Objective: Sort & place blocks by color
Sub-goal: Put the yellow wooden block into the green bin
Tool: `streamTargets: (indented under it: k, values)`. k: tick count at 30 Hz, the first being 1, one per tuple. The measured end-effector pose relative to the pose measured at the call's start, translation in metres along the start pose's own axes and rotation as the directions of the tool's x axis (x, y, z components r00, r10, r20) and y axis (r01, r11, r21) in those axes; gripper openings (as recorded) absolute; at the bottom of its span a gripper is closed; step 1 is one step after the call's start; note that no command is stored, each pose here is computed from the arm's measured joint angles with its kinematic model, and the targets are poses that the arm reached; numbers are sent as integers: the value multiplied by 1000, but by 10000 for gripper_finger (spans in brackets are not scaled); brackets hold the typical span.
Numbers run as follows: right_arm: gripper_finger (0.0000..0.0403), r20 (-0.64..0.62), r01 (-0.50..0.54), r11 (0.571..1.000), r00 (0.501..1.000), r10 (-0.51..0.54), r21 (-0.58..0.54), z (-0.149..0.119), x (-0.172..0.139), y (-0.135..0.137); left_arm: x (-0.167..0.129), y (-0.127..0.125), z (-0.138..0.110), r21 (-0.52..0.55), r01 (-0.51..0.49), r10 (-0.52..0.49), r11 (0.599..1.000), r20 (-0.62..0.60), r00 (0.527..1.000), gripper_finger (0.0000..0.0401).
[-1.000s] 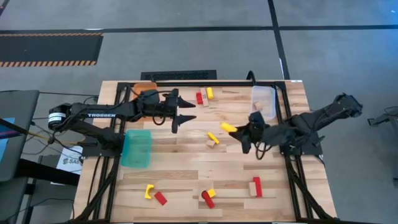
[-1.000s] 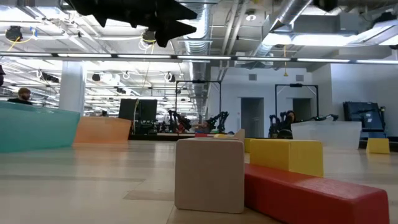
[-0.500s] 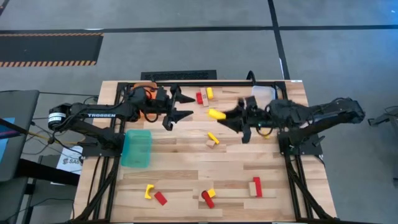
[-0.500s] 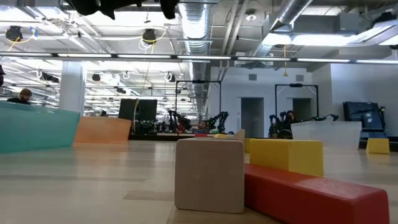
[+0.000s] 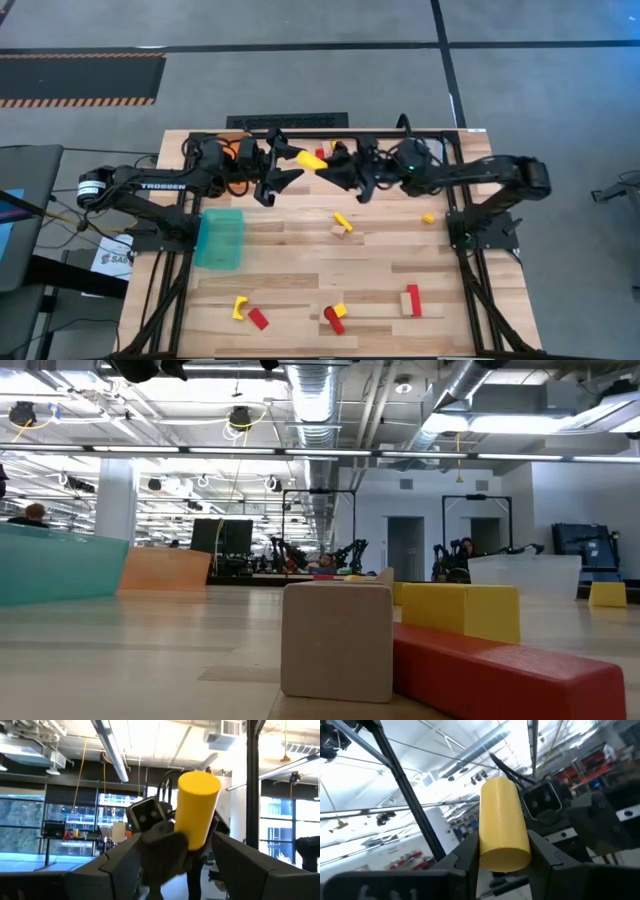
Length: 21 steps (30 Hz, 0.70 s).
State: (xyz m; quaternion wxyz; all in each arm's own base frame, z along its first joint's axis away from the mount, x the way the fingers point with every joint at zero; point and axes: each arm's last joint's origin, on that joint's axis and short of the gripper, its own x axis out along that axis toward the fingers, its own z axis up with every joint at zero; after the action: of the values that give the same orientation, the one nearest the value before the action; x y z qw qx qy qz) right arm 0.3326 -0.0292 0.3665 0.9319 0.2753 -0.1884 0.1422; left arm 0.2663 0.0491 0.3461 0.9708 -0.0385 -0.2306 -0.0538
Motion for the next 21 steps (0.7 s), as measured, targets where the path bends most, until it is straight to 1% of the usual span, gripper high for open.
streamTargets:
  k: [3,6,10,14,18,21]
  values:
    - [123,-23,-9,999,1000,10,37,-1,8,-13,0,0,0,-19,0,0,1000,1,1000,228]
    - [123,-42,-12,998,999,15,66,-3,13,-22,0,-1,3,-21,6,-6,1000,28,1000,228]
    - [123,-45,-10,996,999,14,87,-4,17,-28,0,-2,8,-6,18,-18,1000,82,996,228]
    - [123,-42,-6,996,999,10,87,-4,17,-30,0,-2,9,-5,19,-19,1000,87,996,226]
    - [123,-44,-4,996,999,7,85,-3,17,-32,0,-2,8,-6,18,-17,1000,80,997,210]
    - [123,-43,-9,996,999,13,85,-3,17,-31,0,-2,8,-5,15,-15,1000,82,997,186]
